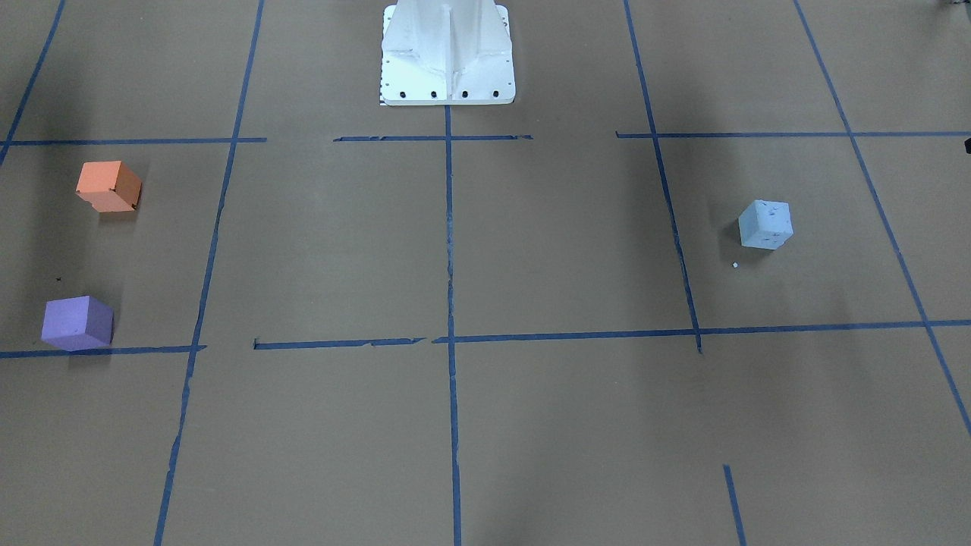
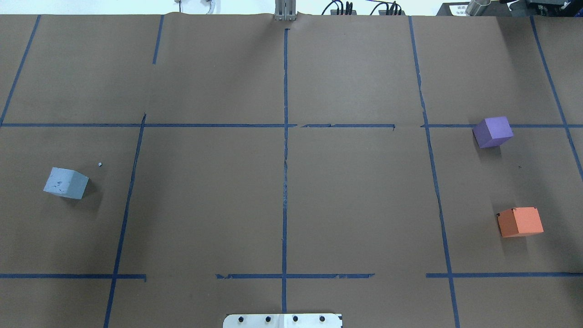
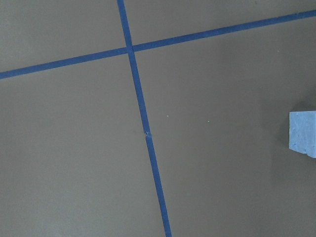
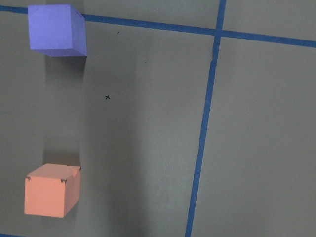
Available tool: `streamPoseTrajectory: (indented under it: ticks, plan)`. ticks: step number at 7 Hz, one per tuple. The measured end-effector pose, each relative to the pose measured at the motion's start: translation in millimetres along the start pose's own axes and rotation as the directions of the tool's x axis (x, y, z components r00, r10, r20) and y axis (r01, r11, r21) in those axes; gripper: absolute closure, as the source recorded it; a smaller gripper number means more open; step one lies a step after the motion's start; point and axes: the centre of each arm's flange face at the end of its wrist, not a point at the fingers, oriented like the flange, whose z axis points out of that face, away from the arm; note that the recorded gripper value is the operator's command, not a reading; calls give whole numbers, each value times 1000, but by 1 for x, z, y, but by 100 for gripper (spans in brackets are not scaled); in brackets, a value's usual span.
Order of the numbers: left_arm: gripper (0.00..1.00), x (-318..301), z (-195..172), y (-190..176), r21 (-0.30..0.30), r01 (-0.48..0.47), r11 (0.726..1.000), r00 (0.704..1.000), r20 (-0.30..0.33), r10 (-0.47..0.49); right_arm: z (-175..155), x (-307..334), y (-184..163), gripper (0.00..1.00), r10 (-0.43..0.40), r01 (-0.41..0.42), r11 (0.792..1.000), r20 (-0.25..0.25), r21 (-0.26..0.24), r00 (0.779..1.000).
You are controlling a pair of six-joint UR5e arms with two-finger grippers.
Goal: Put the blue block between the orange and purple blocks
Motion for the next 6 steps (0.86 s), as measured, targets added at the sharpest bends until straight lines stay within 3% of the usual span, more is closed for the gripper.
streamPoseTrajectory:
  ticks: [2,6]
  plan:
    - [0,1,-2,-4,2,-2,1000,1000,-2,2,9,7,-1,0,2,-2,1000,16,-25,1000]
    - [0,-5,0,-5,-7,-4,1000,999,46,4,12,7,-7,0,9,-8,1000,52,-22,999]
